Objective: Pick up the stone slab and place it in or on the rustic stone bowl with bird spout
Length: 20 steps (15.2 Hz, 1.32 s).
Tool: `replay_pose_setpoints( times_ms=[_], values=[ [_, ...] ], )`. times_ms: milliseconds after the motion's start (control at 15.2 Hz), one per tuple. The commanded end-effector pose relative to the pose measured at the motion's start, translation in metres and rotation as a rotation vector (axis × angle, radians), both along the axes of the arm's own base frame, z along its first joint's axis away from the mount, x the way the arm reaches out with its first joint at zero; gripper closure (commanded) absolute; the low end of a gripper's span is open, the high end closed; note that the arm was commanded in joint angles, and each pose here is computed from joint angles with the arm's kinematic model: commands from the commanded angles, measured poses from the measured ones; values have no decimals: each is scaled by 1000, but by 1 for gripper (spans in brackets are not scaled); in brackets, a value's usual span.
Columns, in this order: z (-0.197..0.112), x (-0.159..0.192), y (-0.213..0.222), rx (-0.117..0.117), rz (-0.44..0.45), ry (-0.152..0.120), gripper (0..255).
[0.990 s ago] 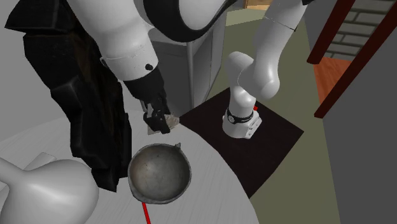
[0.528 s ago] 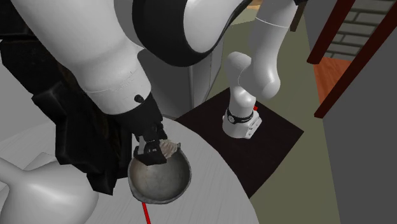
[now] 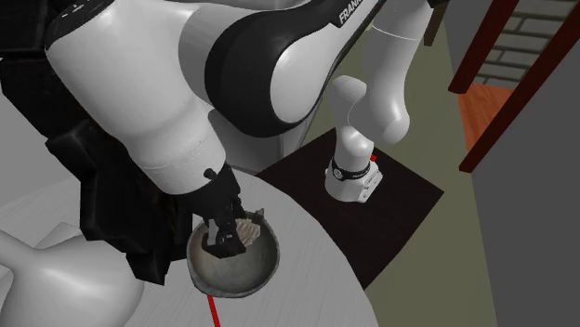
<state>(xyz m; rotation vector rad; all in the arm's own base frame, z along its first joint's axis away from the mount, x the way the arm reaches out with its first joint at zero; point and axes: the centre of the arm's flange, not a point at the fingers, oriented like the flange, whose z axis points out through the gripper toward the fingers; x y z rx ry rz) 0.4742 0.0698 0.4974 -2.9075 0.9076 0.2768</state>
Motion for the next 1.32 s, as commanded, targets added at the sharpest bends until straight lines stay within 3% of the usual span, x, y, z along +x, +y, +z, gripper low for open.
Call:
replay_pose_setpoints(
  times_ms=[0, 264, 792, 858, 1188, 1254],
  values=[
    [-12, 0, -1, 0, 0, 1, 255],
    [-37, 0, -1, 0, 0, 1, 255],
    [-37, 0, -1, 0, 0, 1, 255],
    [-37, 0, -1, 0, 0, 1, 0],
    [-37, 0, -1, 0, 0, 1, 0],
    [-25, 2, -3, 0, 0, 1, 0]
  ],
)
